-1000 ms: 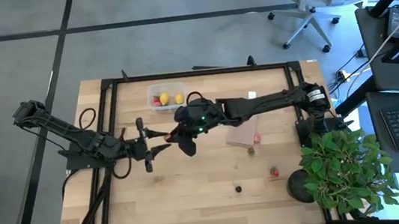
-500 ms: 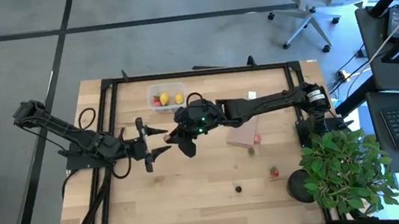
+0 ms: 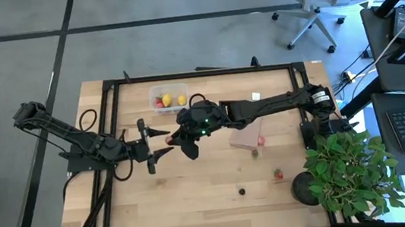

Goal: Pick and placing Produce into tupperware
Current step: Put the peach into the transparent bin

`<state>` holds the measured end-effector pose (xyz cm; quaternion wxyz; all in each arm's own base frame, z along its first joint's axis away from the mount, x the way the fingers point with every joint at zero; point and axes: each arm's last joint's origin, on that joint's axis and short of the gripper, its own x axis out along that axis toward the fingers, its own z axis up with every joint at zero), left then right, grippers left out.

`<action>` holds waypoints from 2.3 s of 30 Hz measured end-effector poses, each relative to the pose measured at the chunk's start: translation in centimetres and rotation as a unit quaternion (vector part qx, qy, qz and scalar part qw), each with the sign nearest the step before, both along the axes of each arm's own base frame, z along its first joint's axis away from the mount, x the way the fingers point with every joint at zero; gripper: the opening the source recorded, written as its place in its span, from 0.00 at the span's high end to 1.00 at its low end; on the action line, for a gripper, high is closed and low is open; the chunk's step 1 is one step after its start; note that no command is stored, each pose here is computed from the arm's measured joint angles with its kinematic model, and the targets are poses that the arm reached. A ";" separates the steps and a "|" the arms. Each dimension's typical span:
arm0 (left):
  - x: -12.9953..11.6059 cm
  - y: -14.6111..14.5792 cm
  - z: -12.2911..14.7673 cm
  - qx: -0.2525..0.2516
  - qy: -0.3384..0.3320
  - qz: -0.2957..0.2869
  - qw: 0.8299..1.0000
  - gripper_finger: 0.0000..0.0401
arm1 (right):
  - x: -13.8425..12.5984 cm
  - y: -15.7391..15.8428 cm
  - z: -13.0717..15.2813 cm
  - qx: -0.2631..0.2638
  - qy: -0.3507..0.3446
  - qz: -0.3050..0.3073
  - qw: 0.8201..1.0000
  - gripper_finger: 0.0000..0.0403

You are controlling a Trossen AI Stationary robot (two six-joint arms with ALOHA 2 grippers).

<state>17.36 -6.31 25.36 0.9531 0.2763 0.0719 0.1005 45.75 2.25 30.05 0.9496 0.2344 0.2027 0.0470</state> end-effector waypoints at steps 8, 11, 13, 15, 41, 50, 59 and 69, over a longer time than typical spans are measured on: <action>0.0 0.0 0.0 0.000 0.000 0.000 1.000 0.54 | 0.0 0.0 0.0 0.000 -0.002 0.001 1.000 0.80; 0.0 0.0 0.0 0.000 -0.002 0.000 1.000 0.61 | 0.0 0.0 0.1 0.000 -0.003 0.001 1.000 0.80; 0.0 0.0 0.0 0.000 -0.002 0.000 1.000 0.66 | 0.0 0.0 0.1 0.000 -0.003 0.000 1.000 0.80; 0.0 0.0 0.0 0.000 -0.001 0.000 1.000 0.70 | 0.0 0.0 0.1 0.001 -0.003 0.000 1.000 0.80; -0.1 0.4 0.4 0.019 -0.011 0.064 0.998 0.79 | -0.8 -1.6 -0.2 0.033 0.046 0.033 0.998 0.29; 0.2 2.2 0.3 0.020 -0.011 0.172 0.985 0.81 | -4.6 -2.0 0.8 -0.014 0.174 0.008 0.985 0.29; 0.9 8.6 -0.2 -0.190 -0.094 0.267 0.940 0.78 | -7.2 -2.2 -2.8 -0.019 0.331 0.001 0.943 0.29; 0.7 13.8 -2.9 -0.309 -0.021 0.268 0.913 0.76 | -8.6 -2.2 -7.2 -0.034 0.388 0.004 0.921 0.29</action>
